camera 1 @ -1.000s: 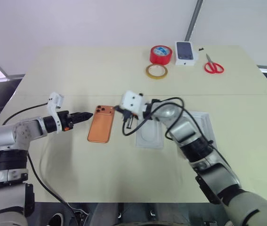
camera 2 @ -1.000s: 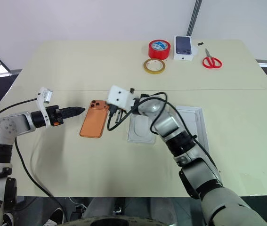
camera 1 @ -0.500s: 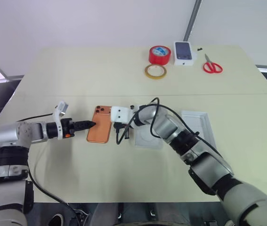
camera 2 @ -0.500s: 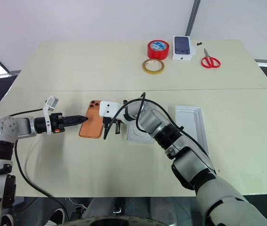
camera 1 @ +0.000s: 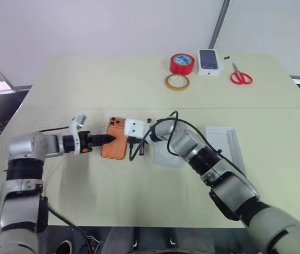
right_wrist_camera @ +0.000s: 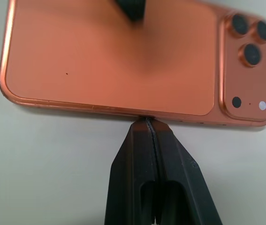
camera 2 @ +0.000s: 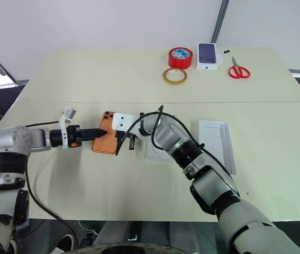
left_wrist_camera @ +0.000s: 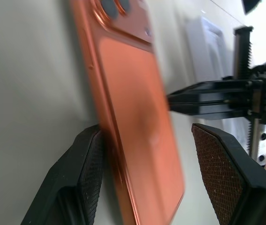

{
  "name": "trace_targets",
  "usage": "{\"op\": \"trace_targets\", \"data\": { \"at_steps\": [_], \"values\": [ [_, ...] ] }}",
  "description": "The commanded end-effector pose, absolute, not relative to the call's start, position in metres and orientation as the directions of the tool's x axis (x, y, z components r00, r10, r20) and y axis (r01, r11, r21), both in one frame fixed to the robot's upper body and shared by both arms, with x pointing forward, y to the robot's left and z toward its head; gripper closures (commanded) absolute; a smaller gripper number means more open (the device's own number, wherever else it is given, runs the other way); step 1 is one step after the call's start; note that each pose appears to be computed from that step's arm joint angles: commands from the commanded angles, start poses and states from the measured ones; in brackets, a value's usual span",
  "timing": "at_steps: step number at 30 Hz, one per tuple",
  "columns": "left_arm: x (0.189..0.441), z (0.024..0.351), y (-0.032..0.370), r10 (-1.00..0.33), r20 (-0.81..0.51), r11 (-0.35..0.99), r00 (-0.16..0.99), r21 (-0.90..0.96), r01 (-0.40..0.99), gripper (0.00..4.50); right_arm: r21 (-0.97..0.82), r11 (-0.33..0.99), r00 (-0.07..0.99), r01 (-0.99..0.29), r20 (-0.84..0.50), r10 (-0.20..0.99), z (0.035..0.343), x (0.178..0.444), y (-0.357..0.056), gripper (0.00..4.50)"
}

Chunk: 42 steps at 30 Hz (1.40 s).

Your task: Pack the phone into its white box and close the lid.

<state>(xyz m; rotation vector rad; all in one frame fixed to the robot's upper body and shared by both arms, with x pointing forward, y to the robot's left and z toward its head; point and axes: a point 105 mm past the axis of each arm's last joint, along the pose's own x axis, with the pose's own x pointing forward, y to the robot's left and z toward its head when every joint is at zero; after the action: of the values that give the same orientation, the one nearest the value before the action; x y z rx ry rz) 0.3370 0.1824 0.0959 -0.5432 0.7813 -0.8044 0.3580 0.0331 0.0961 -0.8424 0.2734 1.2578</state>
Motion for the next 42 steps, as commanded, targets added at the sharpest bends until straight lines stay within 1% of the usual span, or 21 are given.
{"op": "trace_targets", "data": {
  "at_steps": [1, 3, 6, 11, 14, 17, 27, 29, 30, 35, 37, 38, 39, 40, 42],
  "values": [
    [0.33, 0.079, 0.167, -0.805, -0.464, 0.589, 0.368, -0.7, 0.404, 1.47, -0.405, 0.044, 0.3, -0.913, -0.595, 0.745, 0.097, 0.351, 0.044, 4.47],
    [0.332, 0.082, 0.164, -0.793, -0.484, 0.607, 0.371, -0.68, 0.411, 1.47, -0.406, 0.047, 0.302, -0.913, -0.593, 0.747, 0.097, 0.351, 0.044, 4.47],
    [0.333, 0.088, 0.163, -0.797, -0.475, 0.603, 0.373, -0.666, 0.439, 1.47, -0.411, 0.046, 0.304, -0.911, -0.591, 0.748, 0.097, 0.352, 0.044, 4.47],
    [0.332, 0.088, 0.176, -0.806, -0.426, 0.576, 0.41, -0.724, 0.381, 1.47, -0.424, 0.051, 0.317, -0.904, -0.586, 0.746, 0.099, 0.355, 0.042, 4.47],
    [0.328, 0.087, 0.181, -0.814, -0.408, 0.558, 0.413, -0.747, 0.362, 2.36, -0.415, 0.06, 0.319, -0.908, -0.592, 0.74, 0.098, 0.355, 0.04, 4.5],
    [0.327, 0.092, 0.182, -0.829, -0.368, 0.521, 0.421, -0.782, 0.343, 3.82, -0.422, 0.054, 0.319, -0.905, -0.587, 0.744, 0.098, 0.354, 0.041, 4.5],
    [0.33, 0.098, 0.19, -0.831, -0.286, 0.446, 0.477, -0.855, 0.264, 3.82, -0.435, 0.063, 0.331, -0.898, -0.576, 0.747, 0.101, 0.357, 0.041, 4.5],
    [0.332, 0.101, 0.189, -0.835, -0.247, 0.411, 0.492, -0.874, 0.259, 4.31, -0.443, 0.082, 0.342, -0.893, -0.548, 0.763, 0.108, 0.359, 0.042, 4.5],
    [0.331, 0.1, 0.188, -0.838, -0.243, 0.405, 0.489, -0.877, 0.258, 4.47, -0.446, 0.093, 0.348, -0.89, -0.532, 0.772, 0.113, 0.361, 0.042, 4.5],
    [0.333, 0.098, 0.187, -0.825, -0.24, 0.429, 0.512, -0.856, 0.29, 4.47, -0.462, 0.132, 0.375, -0.877, -0.487, 0.789, 0.125, 0.367, 0.038, 4.5],
    [0.333, 0.101, 0.186, -0.832, -0.217, 0.41, 0.511, -0.861, 0.302, 4.47, -0.469, 0.171, 0.397, -0.866, -0.44, 0.806, 0.134, 0.371, 0.036, 4.5],
    [0.332, 0.105, 0.186, -0.839, -0.189, 0.382, 0.511, -0.872, 0.306, 4.47, -0.471, 0.196, 0.403, -0.86, -0.392, 0.827, 0.143, 0.372, 0.036, 4.5],
    [0.334, 0.107, 0.189, -0.827, -0.171, 0.388, 0.535, -0.862, 0.325, 4.47, -0.466, 0.197, 0.375, -0.863, -0.327, 0.867, 0.155, 0.368, 0.035, 4.5],
    [0.335, 0.108, 0.191, -0.814, -0.166, 0.406, 0.557, -0.849, 0.339, 4.47, -0.397, 0.2, 0.328, -0.896, -0.288, 0.9, 0.164, 0.361, 0.03, 4.5],
    [0.334, 0.111, 0.193, -0.806, -0.145, 0.408, 0.574, -0.839, 0.359, 4.47, -0.327, 0.206, 0.289, -0.922, -0.227, 0.93, 0.175, 0.355, 0.02, 4.5]
  ]
}}
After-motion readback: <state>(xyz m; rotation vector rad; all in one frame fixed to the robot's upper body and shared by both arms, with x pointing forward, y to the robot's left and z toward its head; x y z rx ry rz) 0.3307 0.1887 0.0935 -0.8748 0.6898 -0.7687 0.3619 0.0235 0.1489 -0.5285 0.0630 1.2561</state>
